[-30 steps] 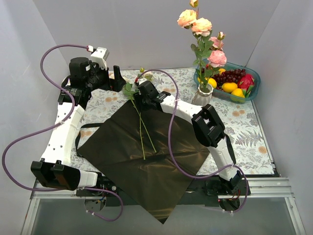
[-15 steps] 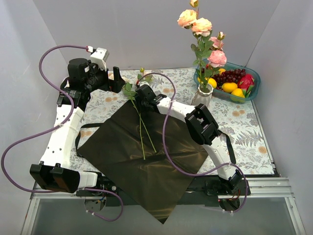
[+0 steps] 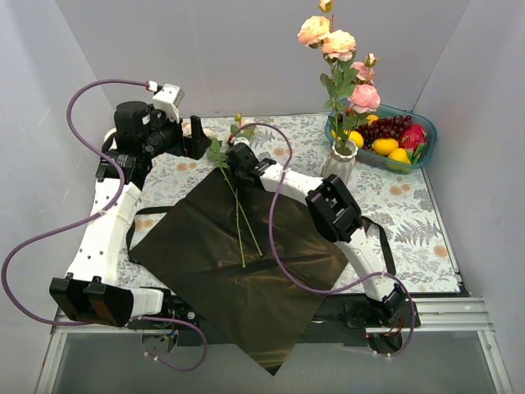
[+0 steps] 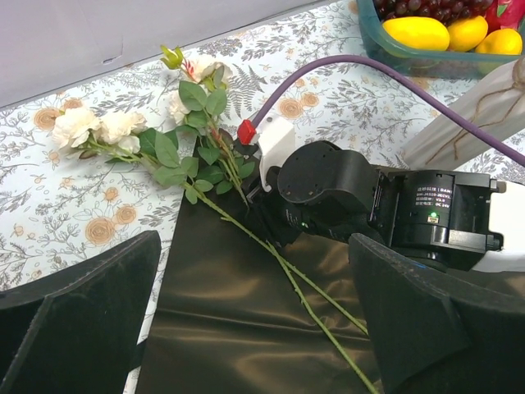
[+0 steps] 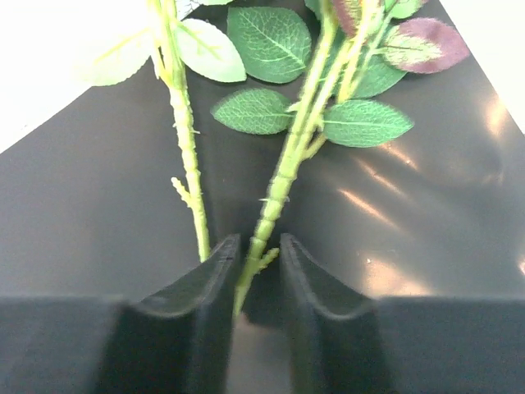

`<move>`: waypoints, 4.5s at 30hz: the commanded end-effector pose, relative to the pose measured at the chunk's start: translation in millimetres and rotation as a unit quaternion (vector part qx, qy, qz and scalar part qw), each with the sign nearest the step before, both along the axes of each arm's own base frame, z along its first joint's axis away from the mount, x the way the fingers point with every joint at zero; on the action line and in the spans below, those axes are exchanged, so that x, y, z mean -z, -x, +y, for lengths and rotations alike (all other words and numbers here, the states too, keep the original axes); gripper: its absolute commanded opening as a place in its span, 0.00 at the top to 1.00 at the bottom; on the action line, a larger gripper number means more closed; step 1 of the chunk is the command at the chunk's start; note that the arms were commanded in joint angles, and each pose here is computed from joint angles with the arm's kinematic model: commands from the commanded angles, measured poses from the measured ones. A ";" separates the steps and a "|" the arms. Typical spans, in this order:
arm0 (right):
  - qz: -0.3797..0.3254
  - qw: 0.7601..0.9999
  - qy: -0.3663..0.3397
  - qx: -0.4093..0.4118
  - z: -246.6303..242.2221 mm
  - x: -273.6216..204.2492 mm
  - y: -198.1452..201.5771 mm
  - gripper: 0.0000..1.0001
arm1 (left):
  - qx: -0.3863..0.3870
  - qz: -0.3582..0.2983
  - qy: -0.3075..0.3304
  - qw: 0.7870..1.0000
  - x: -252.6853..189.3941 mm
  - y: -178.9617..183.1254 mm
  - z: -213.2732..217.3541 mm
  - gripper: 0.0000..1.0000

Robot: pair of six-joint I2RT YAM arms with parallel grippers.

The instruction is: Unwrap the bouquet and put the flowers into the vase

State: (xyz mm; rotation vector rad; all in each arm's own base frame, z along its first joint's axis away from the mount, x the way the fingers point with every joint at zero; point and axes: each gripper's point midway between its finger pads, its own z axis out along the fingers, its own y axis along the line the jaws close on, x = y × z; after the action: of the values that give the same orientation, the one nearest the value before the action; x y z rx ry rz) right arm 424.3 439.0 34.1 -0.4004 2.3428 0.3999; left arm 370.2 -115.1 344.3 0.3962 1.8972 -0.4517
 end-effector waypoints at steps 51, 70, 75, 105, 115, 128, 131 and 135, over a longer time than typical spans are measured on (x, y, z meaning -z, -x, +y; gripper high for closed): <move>-0.499 0.774 -0.385 -0.070 -119.1 -488.4 143.8 0.99 | 0.093 -0.035 0.107 0.989 -80.6 17.6 -30.6 0.02; -0.454 0.768 -0.444 -0.086 -41.5 -474.0 153.2 0.99 | 0.096 -0.051 0.117 0.987 -90.0 14.0 -49.3 0.02; -0.435 0.778 -0.441 -0.105 -21.9 -463.0 157.6 0.99 | 0.094 -0.056 0.117 0.987 -95.0 13.0 -48.6 0.02; -0.413 0.793 -0.428 -0.133 7.6 -444.6 153.4 0.99 | 0.215 -0.065 0.081 0.971 -93.9 62.0 -64.9 0.02; -0.388 0.799 -0.437 -0.143 11.4 -430.2 158.6 0.99 | 0.077 -0.096 0.087 0.989 -102.3 17.7 -38.0 0.02; -0.375 0.798 -0.442 -0.164 22.6 -426.7 164.7 0.99 | 0.154 -0.077 0.101 0.980 -97.6 39.3 -58.1 0.02; -0.376 0.797 -0.441 -0.169 24.1 -428.5 165.9 0.99 | 0.193 -0.069 0.091 0.975 -90.4 51.5 -65.3 0.02; -0.374 0.798 -0.438 -0.178 27.0 -427.6 166.8 0.83 | 0.222 -0.058 0.068 0.971 -78.7 63.4 -72.8 0.02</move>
State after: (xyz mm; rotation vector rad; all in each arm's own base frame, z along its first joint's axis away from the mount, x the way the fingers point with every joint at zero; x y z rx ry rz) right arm 275.6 442.7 466.9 -0.3253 1.1169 1.1139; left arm 359.8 -152.0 420.2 0.5014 1.7047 -0.6766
